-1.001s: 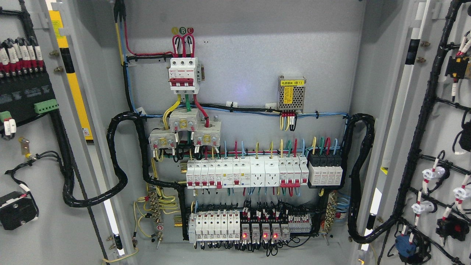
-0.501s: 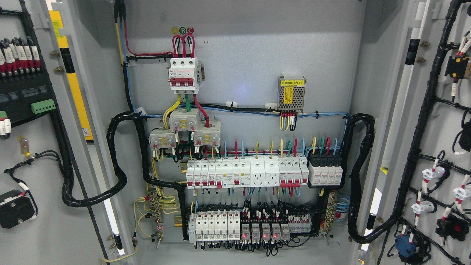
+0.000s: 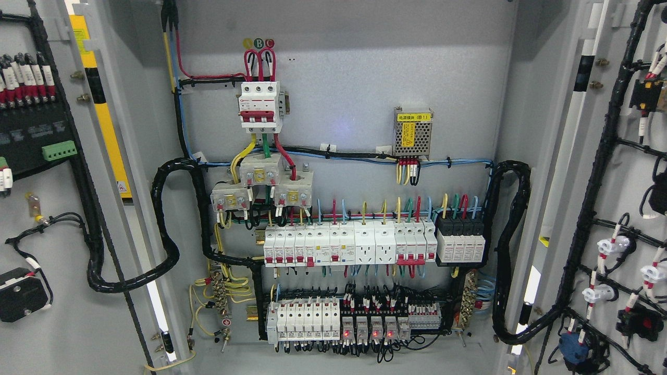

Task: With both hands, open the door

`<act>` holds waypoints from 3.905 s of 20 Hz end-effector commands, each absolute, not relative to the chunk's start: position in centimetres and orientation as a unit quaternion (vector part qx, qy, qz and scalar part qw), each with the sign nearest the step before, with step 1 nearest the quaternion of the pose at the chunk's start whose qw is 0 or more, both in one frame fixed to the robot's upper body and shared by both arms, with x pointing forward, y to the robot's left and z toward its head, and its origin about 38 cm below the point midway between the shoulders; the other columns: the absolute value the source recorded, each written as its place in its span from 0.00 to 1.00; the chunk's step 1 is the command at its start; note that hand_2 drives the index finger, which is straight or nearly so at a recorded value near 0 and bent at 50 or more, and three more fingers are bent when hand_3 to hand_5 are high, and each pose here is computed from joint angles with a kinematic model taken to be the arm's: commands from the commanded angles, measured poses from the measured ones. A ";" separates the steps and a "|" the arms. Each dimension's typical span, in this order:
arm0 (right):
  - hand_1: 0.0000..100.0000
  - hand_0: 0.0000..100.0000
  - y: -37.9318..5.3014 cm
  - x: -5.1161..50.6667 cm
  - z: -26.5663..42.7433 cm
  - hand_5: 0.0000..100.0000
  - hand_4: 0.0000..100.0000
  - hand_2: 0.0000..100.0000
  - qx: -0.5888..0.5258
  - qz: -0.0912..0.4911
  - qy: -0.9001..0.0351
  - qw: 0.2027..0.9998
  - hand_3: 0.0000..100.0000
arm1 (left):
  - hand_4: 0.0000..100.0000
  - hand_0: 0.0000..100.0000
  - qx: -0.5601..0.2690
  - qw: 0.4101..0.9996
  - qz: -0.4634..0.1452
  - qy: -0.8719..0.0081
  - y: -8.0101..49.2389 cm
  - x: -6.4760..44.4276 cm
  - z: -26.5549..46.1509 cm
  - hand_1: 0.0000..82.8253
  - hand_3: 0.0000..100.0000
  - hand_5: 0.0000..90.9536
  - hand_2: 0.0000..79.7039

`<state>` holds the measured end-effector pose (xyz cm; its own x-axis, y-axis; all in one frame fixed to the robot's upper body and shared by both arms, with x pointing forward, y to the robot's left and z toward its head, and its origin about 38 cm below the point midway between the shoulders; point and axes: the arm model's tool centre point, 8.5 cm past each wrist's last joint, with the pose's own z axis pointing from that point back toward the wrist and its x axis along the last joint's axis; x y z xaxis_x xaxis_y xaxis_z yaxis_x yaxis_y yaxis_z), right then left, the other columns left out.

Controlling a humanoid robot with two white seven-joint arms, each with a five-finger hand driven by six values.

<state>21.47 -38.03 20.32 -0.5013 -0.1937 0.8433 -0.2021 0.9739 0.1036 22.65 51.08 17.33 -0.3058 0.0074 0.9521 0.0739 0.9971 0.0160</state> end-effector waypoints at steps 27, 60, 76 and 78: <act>0.00 0.22 -26.2 22.1 6.0 0.00 0.00 0.00 0.264 0.061 -0.707 0.653 0.00 | 0.00 0.00 -0.131 0.611 -0.113 -0.773 35.7 22.8 13.0 0.00 0.00 0.00 0.00; 0.00 0.22 -28.6 0.8 -25.8 0.00 0.00 0.00 -0.018 0.086 -0.103 0.991 0.00 | 0.00 0.00 0.063 0.992 0.104 -0.041 29.9 -4.8 -25.6 0.00 0.00 0.00 0.00; 0.00 0.22 -30.5 -3.0 -25.9 0.00 0.00 0.00 -0.043 0.090 0.023 0.995 0.00 | 0.00 0.00 0.043 0.999 -0.008 -0.029 28.9 -3.9 -25.9 0.00 0.00 0.00 0.00; 0.00 0.22 -30.6 -3.0 -25.9 0.00 0.00 0.00 -0.044 0.075 0.023 0.996 0.00 | 0.00 0.00 0.044 0.999 -0.007 -0.030 29.0 -3.8 -25.9 0.00 0.00 0.00 0.00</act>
